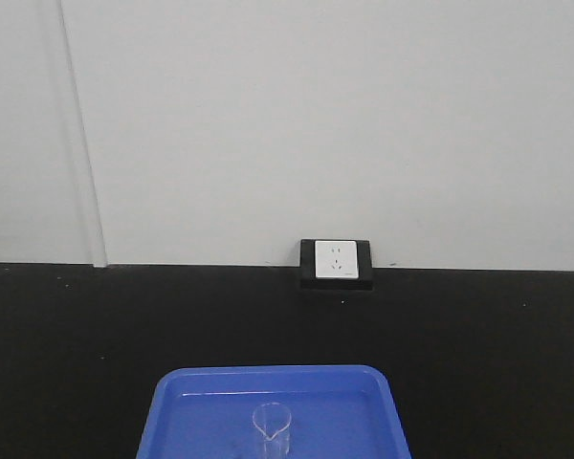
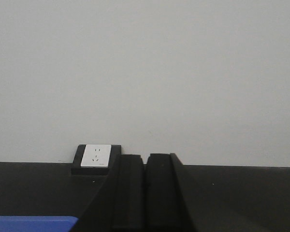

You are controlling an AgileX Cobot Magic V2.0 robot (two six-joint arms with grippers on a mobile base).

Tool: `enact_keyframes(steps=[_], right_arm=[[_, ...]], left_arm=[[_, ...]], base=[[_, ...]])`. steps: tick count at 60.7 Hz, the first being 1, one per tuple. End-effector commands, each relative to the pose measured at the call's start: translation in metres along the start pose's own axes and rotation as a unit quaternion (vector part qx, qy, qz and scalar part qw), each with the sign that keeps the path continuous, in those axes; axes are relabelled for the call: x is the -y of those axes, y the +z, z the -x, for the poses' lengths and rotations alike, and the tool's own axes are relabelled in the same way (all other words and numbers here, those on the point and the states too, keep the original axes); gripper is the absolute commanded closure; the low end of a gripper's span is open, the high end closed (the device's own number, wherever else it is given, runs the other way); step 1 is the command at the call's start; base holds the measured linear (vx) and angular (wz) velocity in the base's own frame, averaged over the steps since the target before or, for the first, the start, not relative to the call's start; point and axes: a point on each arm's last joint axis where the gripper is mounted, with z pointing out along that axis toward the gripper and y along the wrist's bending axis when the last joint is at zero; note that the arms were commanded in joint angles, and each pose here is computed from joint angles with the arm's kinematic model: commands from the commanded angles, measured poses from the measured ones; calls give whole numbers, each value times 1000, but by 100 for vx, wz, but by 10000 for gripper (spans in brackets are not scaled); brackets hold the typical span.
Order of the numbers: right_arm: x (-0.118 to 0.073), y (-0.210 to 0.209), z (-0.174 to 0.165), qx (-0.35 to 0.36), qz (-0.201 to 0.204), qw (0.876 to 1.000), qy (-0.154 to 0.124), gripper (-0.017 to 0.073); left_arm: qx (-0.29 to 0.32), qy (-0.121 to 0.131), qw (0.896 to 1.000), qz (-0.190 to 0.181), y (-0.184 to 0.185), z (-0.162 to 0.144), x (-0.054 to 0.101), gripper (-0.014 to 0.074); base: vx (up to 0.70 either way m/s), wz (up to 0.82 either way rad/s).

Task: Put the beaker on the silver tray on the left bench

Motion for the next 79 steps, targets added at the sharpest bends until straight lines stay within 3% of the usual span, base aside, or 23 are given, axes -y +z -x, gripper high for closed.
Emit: enact_keyframes(steps=[1,13,18,20,26,32,39,53,79], right_arm=[[-1,36,16,36,9,999,-7,571],[1,87,-15,-8,16,1000,15,571],[-1,100,-34,-29,34,999,6,571],[-4,104,-41,-34,52,998,-4,571],[-25,117,-61,-41,160,985,-50,571],[-49,132,-79,-66,248,965,-56,571],[-72,148,-96,-86,293,951,-55,567],[-99,161,-111,-95,336,936,-49,532],[-97,163,-111,-93,317,944,-20,497]], left_arm=[[36,1,999,-1,2,2,1,592],[36,1,999,-1,2,2,1,592],[36,1,999,-1,2,2,1,592],[36,1,999,-1,2,2,1,592],[36,1,999,-1,2,2,1,592],[36,1,999,-1,2,2,1,592],[36,1,999,-1,2,2,1,592],[36,1,999,-1,2,2,1,592],[36,1,999,-1,2,2,1,592]], base=[[0,0],[0,0],[0,0],[0,0],[0,0],[0,0],[0,0],[0,0],[0,0]])
